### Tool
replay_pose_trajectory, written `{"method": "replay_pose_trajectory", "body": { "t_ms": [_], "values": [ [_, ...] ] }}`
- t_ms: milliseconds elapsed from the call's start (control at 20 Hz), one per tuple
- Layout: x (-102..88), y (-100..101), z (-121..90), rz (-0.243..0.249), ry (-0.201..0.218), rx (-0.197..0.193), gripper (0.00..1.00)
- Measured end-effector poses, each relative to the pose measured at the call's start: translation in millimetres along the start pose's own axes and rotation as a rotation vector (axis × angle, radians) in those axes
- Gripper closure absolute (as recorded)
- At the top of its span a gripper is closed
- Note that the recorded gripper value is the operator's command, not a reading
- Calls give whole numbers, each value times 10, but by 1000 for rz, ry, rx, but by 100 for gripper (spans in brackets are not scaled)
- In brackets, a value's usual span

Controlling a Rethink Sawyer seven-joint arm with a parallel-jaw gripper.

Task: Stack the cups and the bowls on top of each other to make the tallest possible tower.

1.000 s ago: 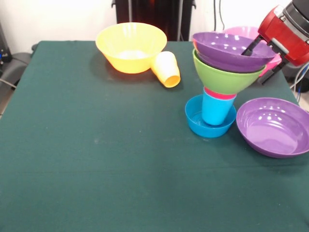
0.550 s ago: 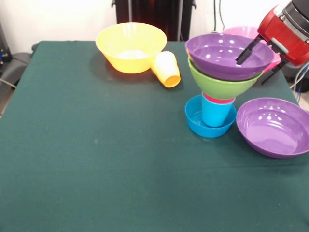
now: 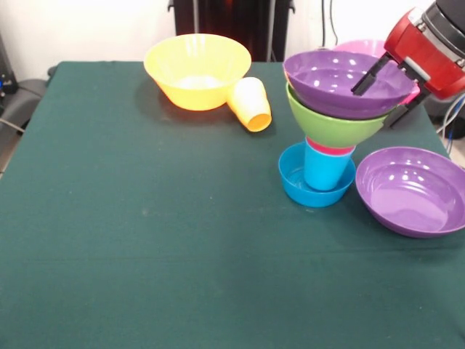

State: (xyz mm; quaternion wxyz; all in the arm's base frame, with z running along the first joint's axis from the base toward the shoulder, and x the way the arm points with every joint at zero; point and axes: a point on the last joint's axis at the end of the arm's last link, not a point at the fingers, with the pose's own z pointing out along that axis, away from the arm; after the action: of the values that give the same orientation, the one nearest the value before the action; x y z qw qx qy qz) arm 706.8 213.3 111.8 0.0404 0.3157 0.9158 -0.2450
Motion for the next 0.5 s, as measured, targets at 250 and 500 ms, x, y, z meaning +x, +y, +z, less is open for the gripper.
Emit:
{"method": "replay_pose_trajectory", "body": {
  "t_ms": [250, 500],
  "values": [
    [-57, -37, 32, 9, 4, 2, 0],
    [-87, -52, 37, 13, 4, 1, 0]
  ]
}}
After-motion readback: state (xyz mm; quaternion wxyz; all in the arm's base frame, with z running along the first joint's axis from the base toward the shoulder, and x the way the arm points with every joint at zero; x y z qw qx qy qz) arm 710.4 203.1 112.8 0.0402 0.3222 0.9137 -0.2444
